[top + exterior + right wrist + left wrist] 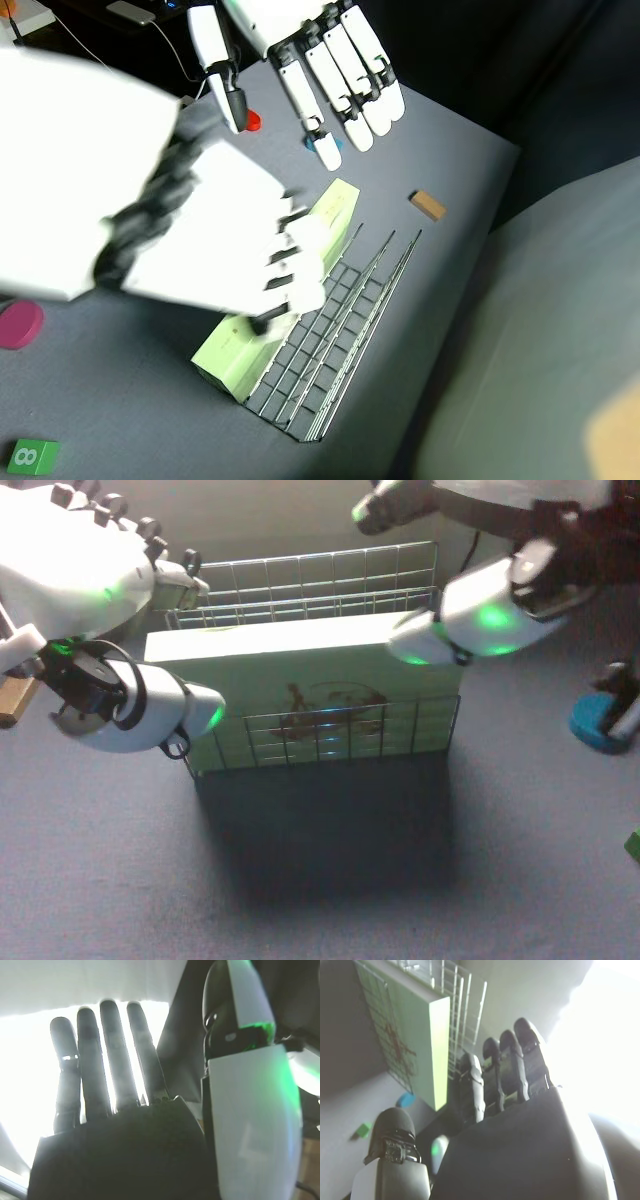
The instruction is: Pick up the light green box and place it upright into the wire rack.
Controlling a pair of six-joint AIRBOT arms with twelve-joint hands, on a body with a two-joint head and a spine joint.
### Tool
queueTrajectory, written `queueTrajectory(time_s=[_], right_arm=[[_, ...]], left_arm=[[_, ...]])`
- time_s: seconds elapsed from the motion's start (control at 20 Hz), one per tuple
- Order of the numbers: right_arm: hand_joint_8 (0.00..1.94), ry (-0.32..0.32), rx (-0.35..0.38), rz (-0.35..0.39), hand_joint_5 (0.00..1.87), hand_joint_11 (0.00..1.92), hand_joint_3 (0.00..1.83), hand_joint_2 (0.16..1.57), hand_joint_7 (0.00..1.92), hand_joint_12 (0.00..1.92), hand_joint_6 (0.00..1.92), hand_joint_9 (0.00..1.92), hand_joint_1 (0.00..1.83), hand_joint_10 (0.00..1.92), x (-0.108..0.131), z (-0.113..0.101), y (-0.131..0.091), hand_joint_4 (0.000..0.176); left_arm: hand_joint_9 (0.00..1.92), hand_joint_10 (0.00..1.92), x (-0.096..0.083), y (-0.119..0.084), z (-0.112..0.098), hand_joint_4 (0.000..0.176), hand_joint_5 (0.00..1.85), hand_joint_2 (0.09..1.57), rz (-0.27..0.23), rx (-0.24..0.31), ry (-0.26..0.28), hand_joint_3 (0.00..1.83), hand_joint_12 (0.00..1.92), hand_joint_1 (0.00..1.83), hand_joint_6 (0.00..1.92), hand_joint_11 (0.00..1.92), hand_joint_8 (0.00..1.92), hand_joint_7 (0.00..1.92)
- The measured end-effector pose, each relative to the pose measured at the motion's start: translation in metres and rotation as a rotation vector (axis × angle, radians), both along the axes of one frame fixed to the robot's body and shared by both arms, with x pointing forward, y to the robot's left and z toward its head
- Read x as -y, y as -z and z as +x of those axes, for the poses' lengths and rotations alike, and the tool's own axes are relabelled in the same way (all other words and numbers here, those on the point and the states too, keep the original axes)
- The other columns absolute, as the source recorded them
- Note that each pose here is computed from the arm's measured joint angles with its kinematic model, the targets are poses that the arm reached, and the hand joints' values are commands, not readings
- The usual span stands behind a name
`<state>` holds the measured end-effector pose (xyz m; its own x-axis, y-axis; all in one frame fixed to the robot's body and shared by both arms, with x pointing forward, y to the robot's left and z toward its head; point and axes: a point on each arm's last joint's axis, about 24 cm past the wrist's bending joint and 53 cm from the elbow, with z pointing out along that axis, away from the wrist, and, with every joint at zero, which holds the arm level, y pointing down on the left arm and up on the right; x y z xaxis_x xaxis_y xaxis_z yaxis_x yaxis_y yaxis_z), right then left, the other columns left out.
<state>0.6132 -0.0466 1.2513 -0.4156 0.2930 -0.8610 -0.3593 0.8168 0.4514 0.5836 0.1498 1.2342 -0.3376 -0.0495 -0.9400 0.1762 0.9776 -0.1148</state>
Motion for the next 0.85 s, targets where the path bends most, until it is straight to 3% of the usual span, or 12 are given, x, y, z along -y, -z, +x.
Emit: queueTrajectory(time_s=[0.15,0.2,0.25,0.3,0.35,0.4,0.5,0.55,0.7,0.75,0.8,0.85], right_arm=[[0.02,0.018,-0.092,-0.003,0.60,0.27,0.00,1.06,0.65,1.20,0.03,0.60,0.70,0.05,0.013,-0.014,0.018,0.000],[0.03,0.020,-0.114,0.004,0.69,0.36,0.00,1.08,0.76,1.23,0.03,0.71,0.70,0.08,0.015,-0.018,0.023,0.000],[0.08,0.014,-0.112,-0.003,0.80,0.50,0.00,1.09,0.88,1.30,0.02,0.76,0.71,0.40,0.015,-0.019,0.025,0.000],[0.20,0.013,-0.109,-0.006,0.90,0.65,0.00,1.09,0.95,1.48,0.05,0.69,0.72,0.99,0.015,-0.018,0.025,0.000],[0.75,0.005,-0.106,-0.011,0.97,0.79,0.00,1.11,0.84,1.65,0.20,0.72,0.73,1.38,0.013,-0.019,0.026,0.000],[1.20,-0.006,-0.097,-0.019,0.89,0.92,0.00,1.12,0.79,1.81,0.84,0.81,0.72,1.60,0.010,-0.020,0.025,0.000],[1.87,-0.031,-0.109,-0.014,0.77,1.20,0.00,1.14,0.77,1.92,1.83,0.96,0.71,1.90,0.003,-0.024,0.029,0.000],[1.93,-0.038,-0.105,-0.012,0.82,1.30,0.00,1.15,0.84,1.92,1.90,1.03,0.71,1.92,0.002,-0.025,0.028,0.000],[1.94,-0.048,-0.098,-0.019,1.03,1.62,0.02,1.30,1.13,1.92,1.92,1.32,0.59,1.92,0.001,-0.025,0.028,0.000],[1.94,-0.048,-0.102,-0.018,1.15,1.81,0.03,1.43,1.37,1.92,1.92,1.57,0.55,1.92,0.001,-0.026,0.029,0.000],[1.94,-0.048,-0.102,-0.019,1.15,1.81,0.03,1.43,1.37,1.92,1.92,1.57,0.55,1.92,0.001,-0.026,0.029,0.000],[1.94,-0.051,-0.095,-0.023,1.16,1.83,0.03,1.47,1.39,1.92,1.92,1.58,0.58,1.92,0.000,-0.026,0.029,0.000]], left_arm=[[0.14,0.01,0.001,0.002,-0.001,0.080,0.29,1.22,0.004,-0.002,0.003,0.00,0.44,0.14,0.01,0.00,0.01,0.24],[0.21,0.02,0.000,0.002,0.000,0.071,0.33,1.22,0.011,-0.001,0.002,0.00,0.61,0.14,0.01,0.00,0.01,0.31],[0.37,0.06,0.000,0.005,-0.001,0.055,0.39,1.22,0.009,-0.010,0.000,0.00,0.95,0.14,0.01,0.01,0.02,0.46],[0.49,0.42,0.002,0.005,-0.002,0.031,0.50,1.23,0.012,-0.011,0.007,0.00,1.20,0.17,0.01,0.25,0.05,0.63],[0.49,1.20,0.005,0.005,-0.003,0.000,0.63,1.23,0.009,-0.010,0.013,0.00,1.50,0.22,0.03,0.55,0.42,0.63],[0.56,1.78,0.006,0.005,-0.003,0.000,0.76,1.24,0.002,-0.011,0.015,0.00,1.84,0.27,0.10,0.79,1.06,0.51],[0.77,1.92,0.005,0.005,-0.003,0.000,0.48,1.26,0.002,-0.011,0.011,0.00,1.92,0.35,1.65,1.00,1.85,0.53],[0.83,1.92,0.004,0.004,-0.002,0.000,0.54,1.29,0.003,-0.011,0.009,0.01,1.92,0.37,1.87,1.03,1.91,0.64],[1.12,1.92,0.004,0.002,-0.002,0.000,1.06,1.37,-0.001,-0.006,0.008,0.01,1.92,0.38,1.92,1.26,1.92,1.11],[1.46,1.92,0.004,0.002,-0.002,0.119,1.35,1.39,0.000,-0.006,0.008,0.00,1.92,0.38,1.92,1.53,1.92,1.45],[1.46,1.92,0.004,0.002,-0.002,0.119,1.35,1.39,-0.001,-0.006,0.007,0.00,1.92,0.38,1.92,1.53,1.92,1.45],[1.53,1.92,0.004,0.003,-0.002,0.165,1.40,1.39,-0.001,-0.007,0.006,0.00,1.92,0.36,1.92,1.62,1.92,1.51]])
